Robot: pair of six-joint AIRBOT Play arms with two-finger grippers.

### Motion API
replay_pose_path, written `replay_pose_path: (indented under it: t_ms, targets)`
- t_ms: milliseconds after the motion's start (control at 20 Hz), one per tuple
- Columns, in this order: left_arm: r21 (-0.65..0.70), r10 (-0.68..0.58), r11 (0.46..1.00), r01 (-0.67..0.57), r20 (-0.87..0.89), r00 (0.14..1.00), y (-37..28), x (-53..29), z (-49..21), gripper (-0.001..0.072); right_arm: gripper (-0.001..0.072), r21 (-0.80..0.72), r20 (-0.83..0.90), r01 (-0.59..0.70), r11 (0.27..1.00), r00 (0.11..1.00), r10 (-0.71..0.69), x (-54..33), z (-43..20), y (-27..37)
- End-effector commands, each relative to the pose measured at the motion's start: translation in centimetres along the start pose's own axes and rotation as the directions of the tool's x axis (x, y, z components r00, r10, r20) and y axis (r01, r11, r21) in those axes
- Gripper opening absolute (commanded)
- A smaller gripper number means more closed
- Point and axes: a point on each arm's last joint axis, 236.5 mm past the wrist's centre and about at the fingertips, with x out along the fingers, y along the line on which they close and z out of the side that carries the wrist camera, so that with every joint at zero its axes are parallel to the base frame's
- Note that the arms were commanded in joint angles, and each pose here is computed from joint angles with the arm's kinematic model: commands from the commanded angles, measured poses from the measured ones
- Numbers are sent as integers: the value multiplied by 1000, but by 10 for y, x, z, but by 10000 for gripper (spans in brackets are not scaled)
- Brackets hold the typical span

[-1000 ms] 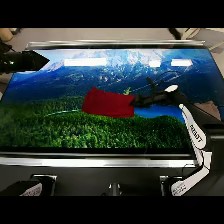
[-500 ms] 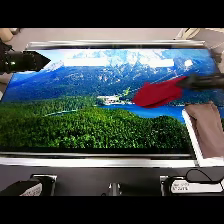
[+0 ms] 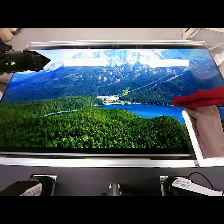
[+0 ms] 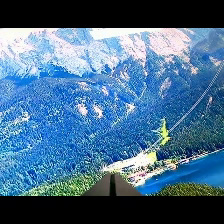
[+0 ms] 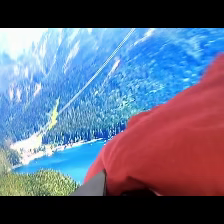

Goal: Fold the shirts.

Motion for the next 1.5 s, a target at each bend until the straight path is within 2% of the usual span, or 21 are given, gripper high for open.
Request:
replay_pose_path:
  t_ms: [0, 100, 200, 300, 400, 550, 700, 900, 950, 1000, 1050, 1150, 1250, 1350, 1450]
  targets:
    - [8, -1, 1000, 1, 0, 1000, -1, 0, 0, 24, 21, 49, 70, 59, 997, 996, -63, -43, 2, -23]
    - [9, -3, 1000, 3, 0, 1000, -1, 0, 0, 24, 21, 75, 94, 120, 990, 987, -127, -60, 1, -41]
    - [9, -2, 1000, 2, 0, 1000, -1, 0, 0, 23, 21, 105, 38, 228, 968, 972, -233, -70, -16, -65]
    - [9, -2, 1000, 2, 1, 1000, -1, 0, 0, 24, 21, 126, -63, 346, 930, 938, -340, -77, -40, -89]
    - [9, -2, 1000, 2, 0, 1000, -1, 0, 0, 24, 21, 139, -182, 410, 902, 905, -383, -78, -73, -106]
    - [8, -3, 1000, 3, -1, 1000, -1, 0, 0, 24, 21, 123, -425, 550, 826, 781, -457, -75, -156, -131]
    - [6, -12, 1000, 12, 1, 1000, -4, 0, 0, 24, 21, 174, -496, 582, 794, 748, -440, -51, -219, -143]
    - [4, -16, 1000, 16, -1, 1000, -5, 0, 0, 24, 25, 218, -511, 596, 773, 744, -430, -32, -249, -154]
    - [1, -22, 1000, 22, 0, 1000, -7, 0, 0, 24, 105, 225, -501, 607, 762, 743, -444, -32, -246, -157]
    - [-4, -29, 1000, 29, 3, 1000, -8, 0, 1, 24, 444, 221, -479, 623, 751, 740, -473, -34, -240, -163]
    - [-7, -35, 999, 35, 9, 999, -10, 0, 2, 24, 705, 179, -455, 638, 749, 729, -512, -39, -232, -170]
    - [-6, -43, 999, 43, 22, 999, -13, -3, 7, 24, 704, 81, -416, 700, 709, 670, -615, -68, -205, -182]
    - [9, -41, 999, 41, 53, 998, -16, -11, 19, 23, 704, -3, -260, 768, 641, 618, -742, -109, -141, -186]
    - [29, -28, 999, 24, 134, 991, -18, -20, 44, 22, 702, -90, 73, 798, 596, 602, -795, -145, -35, -159]
    - [71, 72, 993, -90, 221, 973, -4, -22, 69, 20, 691, -208, 387, 795, 569, 601, -699, -154, 60, -87]
